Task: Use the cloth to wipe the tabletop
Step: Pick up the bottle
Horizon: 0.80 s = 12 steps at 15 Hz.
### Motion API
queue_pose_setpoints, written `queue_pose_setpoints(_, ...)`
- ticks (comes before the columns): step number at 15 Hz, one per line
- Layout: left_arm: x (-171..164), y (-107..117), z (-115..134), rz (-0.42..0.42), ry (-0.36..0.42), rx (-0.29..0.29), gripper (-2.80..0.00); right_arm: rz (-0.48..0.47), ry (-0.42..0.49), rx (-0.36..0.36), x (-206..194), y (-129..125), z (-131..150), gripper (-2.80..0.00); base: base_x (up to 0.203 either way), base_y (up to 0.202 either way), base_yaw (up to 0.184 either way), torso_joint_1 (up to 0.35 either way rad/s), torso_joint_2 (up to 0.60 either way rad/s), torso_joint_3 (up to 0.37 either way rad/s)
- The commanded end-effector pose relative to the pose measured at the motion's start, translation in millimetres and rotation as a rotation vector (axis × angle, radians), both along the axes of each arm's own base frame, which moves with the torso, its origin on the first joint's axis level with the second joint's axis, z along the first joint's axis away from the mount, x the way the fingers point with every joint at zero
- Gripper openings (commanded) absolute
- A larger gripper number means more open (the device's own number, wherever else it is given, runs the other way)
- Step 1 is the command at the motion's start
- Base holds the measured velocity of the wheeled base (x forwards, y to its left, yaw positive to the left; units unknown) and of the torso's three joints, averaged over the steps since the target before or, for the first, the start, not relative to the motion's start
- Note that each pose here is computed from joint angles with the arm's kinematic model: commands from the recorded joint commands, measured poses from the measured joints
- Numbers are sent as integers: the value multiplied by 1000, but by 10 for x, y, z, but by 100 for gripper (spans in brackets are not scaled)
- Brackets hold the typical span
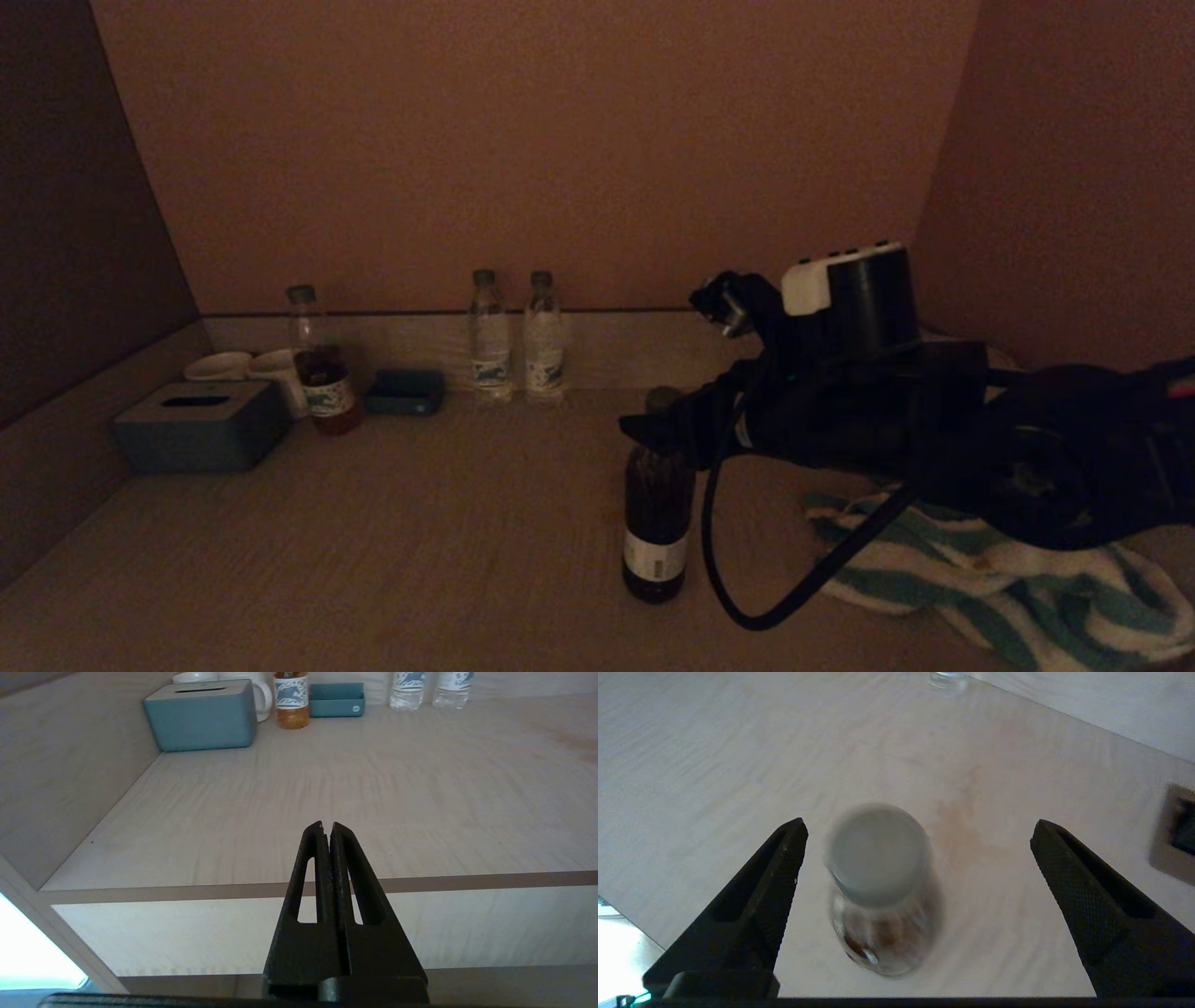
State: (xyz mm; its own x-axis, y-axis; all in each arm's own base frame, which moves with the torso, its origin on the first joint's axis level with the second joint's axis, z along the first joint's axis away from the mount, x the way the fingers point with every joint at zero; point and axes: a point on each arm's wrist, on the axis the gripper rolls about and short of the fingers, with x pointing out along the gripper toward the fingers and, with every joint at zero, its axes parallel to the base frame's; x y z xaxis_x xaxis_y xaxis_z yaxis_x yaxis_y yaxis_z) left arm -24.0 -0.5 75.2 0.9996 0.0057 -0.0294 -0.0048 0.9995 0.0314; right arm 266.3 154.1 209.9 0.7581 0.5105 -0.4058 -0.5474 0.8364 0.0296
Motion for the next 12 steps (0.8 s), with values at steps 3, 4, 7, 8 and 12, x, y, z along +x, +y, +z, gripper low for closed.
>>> queue_pose_setpoints(3, 1, 0, 0, 1, 1, 1, -280, -12, -8, 8, -69, -90, 32, 0, 0, 0, 0, 0, 0, 0)
queue_pose_setpoints(4, 1, 0, 0, 0, 1, 1, -280, -12, -8, 8, -69, -90, 32, 0, 0, 0, 0, 0, 0, 0)
queue_pose_setpoints(7, 1, 0, 0, 0, 1, 1, -280, -12, -8, 8, -69, -90, 32, 0, 0, 0, 0, 0, 0, 0)
queue_pose_setpoints(8, 1, 0, 0, 2, 1, 1, -280, -11, -6, 8, -63, -86, 24, 0, 0, 0, 0, 0, 0, 0)
queue_pose_setpoints(12, 1, 0, 0, 1, 1, 1, -280, -9, -2, 6, -55, -81, 10, 0, 0, 0, 0, 0, 0, 0)
